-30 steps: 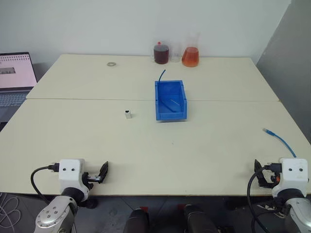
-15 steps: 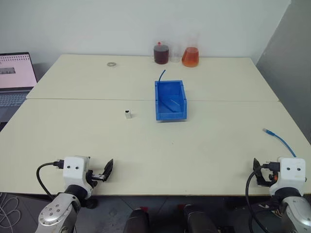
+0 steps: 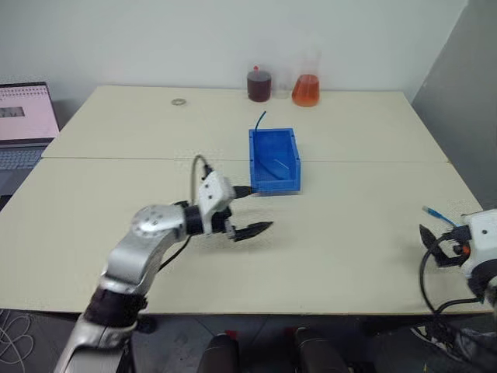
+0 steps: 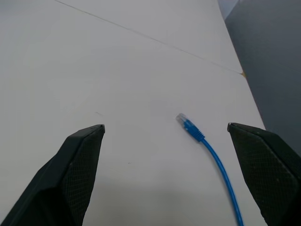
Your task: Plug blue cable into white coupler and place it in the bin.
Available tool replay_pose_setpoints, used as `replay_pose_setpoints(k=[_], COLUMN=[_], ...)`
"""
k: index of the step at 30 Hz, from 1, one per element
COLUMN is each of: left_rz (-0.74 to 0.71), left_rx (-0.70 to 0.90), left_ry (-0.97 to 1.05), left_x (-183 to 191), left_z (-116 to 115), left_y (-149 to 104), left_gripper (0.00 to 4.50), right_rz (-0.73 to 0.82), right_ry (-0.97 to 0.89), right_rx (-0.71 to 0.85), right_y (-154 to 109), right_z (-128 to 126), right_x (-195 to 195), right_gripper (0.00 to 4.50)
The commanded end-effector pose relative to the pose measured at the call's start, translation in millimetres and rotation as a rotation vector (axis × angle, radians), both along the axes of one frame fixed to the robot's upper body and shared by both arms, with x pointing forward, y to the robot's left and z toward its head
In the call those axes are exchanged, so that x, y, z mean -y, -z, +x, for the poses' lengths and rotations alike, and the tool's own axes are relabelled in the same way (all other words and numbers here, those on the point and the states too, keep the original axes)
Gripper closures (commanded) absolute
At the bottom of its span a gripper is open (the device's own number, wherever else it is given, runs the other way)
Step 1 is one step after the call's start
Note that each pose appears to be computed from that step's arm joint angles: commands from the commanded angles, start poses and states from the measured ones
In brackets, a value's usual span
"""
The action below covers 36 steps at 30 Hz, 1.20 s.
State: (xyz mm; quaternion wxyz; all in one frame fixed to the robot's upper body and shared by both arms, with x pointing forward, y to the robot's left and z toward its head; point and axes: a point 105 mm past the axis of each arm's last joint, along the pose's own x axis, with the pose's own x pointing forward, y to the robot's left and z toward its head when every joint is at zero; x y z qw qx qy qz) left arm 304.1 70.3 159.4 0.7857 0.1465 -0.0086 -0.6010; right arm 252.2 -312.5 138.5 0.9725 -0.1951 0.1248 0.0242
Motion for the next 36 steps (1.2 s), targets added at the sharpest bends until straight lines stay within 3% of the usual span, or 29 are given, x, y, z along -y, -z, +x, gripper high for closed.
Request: replay_pose_setpoints(k=[1, 5, 10, 16, 22, 29, 36], left_rz=[0.018, 0.006, -0.020, -0.043, -0.046, -0.071, -0.076], left_rx=[0.026, 0.050, 0.065, 0.059, 0.046, 0.048, 0.052], left_ry=[0.221, 0.315, 0.349, 0.335, 0.281, 0.233, 0.254], left_x=[37.2, 66.8, 86.1, 86.0, 75.0, 75.7, 76.6], left_z=[-4.1, -1.5, -1.0, -5.3, -9.1, -7.5, -7.1], left_y=[1.3, 0.8, 0.0, 0.9, 2.3, -1.1, -6.2], left_gripper=[0.00, 0.00, 0.00, 0.00, 0.00, 0.00, 0.00], right_rz=[0.023, 0.044, 0.151, 0.171, 0.142, 0.156, 0.173], right_ry=[-0.099, -0.116, -0.190, -0.202, -0.135, -0.116, -0.130], right_rx=[-0.066, -0.144, -0.257, -0.348, -0.431, -0.426, -0.416], right_y=[-10.7, -11.4, -3.8, 17.3, 44.7, 50.4, 52.1], right_z=[11.2, 27.3, 39.9, 53.2, 46.5, 45.4, 46.5], right_x=[28.9, 67.3, 81.1, 87.7, 101.7, 104.6, 101.4], right_gripper=[0.05, 0.05, 0.05, 0.05, 0.05, 1.52, 3.52])
